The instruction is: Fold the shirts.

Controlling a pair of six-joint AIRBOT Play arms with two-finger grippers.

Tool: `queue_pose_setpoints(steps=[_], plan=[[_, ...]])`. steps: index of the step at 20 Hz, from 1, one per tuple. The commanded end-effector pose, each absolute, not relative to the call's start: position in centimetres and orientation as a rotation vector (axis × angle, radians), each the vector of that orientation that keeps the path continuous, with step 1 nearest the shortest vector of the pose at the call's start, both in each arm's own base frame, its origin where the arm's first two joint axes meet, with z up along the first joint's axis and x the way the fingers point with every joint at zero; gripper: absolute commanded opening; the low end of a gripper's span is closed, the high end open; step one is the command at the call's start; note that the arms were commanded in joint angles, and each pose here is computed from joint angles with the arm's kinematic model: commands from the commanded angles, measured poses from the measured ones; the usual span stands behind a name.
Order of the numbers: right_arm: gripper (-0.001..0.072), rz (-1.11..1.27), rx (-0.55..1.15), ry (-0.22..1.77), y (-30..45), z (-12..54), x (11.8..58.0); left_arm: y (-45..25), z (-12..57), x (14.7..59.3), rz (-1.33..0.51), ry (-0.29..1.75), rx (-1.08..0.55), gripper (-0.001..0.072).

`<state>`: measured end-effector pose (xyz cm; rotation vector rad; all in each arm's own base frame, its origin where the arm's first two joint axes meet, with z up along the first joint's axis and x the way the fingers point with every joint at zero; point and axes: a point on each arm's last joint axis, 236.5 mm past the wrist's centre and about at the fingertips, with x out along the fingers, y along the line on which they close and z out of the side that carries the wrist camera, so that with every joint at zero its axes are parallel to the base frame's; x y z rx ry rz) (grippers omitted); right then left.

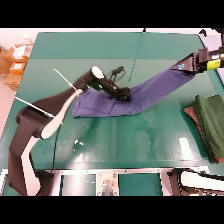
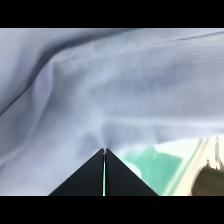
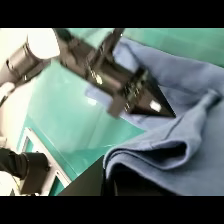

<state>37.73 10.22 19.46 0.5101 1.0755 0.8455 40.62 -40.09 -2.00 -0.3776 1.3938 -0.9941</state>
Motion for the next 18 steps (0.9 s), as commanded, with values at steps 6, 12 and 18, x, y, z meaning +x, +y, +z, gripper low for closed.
queue_pose_setpoints(steps=[6, 12, 18], plan=[[0.0016, 0.992, 0.5, 1.026, 29.4, 17.0, 39.6, -17.1, 7.7, 45.5, -0.554, 1.365, -0.102, 0.0023], [0.0032, 0.928, 0.517, 0.964, 49.1, 3.5, 39.3, -5.1, 14.9, 45.5, -0.215, 1.19, 0.002, 0.0023], [0.0534, 0.959, 0.315, 1.017, 48.2, -0.4, 39.7, -2.5, 15.3, 44.6, -0.172, 1.206, -0.022, 0.0024]])
